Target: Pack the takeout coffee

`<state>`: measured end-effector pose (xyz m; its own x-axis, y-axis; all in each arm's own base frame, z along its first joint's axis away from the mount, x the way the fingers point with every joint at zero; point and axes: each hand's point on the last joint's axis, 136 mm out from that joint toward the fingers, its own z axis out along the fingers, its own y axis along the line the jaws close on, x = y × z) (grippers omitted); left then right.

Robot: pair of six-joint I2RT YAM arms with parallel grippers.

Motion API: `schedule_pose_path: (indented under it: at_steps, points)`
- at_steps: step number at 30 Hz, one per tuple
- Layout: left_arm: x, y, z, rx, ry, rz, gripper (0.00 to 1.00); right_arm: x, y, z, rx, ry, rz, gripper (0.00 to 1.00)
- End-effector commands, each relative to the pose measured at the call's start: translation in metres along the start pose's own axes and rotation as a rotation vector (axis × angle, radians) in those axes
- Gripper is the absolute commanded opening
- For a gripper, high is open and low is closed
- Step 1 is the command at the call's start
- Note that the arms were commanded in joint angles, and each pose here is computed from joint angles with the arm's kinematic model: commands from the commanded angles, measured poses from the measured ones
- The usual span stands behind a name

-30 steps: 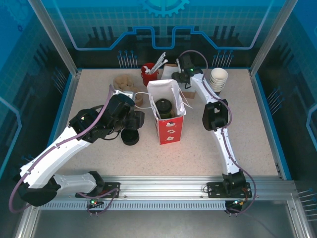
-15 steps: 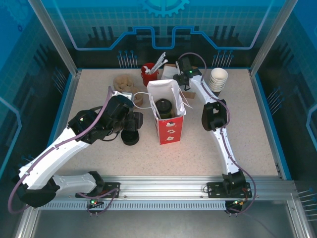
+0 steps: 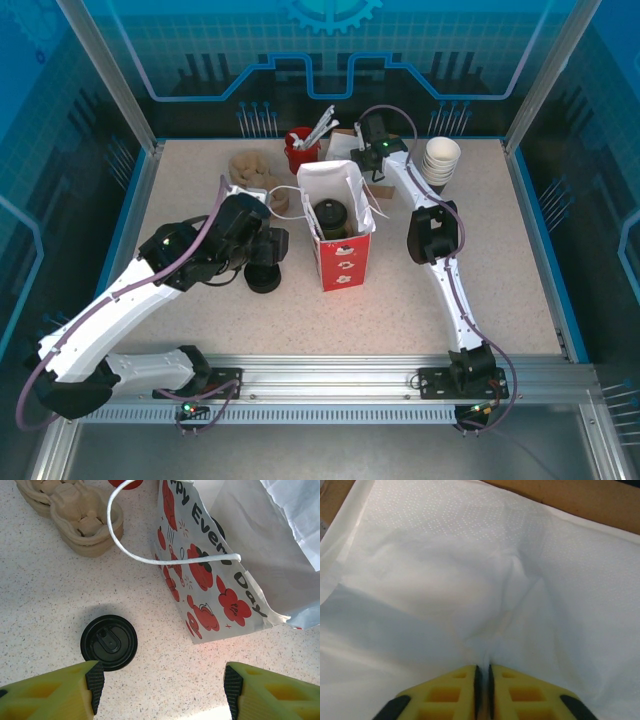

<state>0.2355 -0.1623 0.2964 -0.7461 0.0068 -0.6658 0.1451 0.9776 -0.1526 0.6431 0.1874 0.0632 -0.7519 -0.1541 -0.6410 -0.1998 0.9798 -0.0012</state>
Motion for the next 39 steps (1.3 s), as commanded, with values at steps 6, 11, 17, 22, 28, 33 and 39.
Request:
schedule_pose_path:
  at_steps: [6, 11, 17, 22, 28, 33, 39]
  points:
    - [0.002, 0.008, -0.002, -0.018, -0.004, -0.027, 0.67, -0.044, 0.002, -0.044, -0.028, -0.103, 0.013, 0.05]
    - [0.002, 0.007, -0.002, -0.018, -0.005, -0.027, 0.67, -0.061, 0.004, -0.073, -0.042, -0.139, 0.014, 0.02]
    - [0.002, 0.006, -0.002, -0.011, -0.008, -0.029, 0.67, -0.083, 0.005, -0.111, -0.058, -0.194, 0.019, 0.00]
    - [0.002, 0.007, -0.005, 0.003, -0.019, -0.042, 0.67, -0.099, 0.006, -0.145, -0.060, -0.234, 0.019, 0.00]
    - [0.004, 0.007, -0.008, 0.025, -0.034, -0.049, 0.68, -0.115, 0.005, -0.197, -0.073, -0.279, 0.027, 0.00]
    - [0.002, 0.008, -0.012, 0.035, -0.046, -0.059, 0.69, -0.124, 0.011, -0.259, -0.114, -0.320, 0.049, 0.00]
    - [-0.003, 0.003, -0.014, 0.080, -0.077, -0.063, 0.71, -0.124, 0.025, -0.330, -0.185, -0.355, 0.091, 0.00]
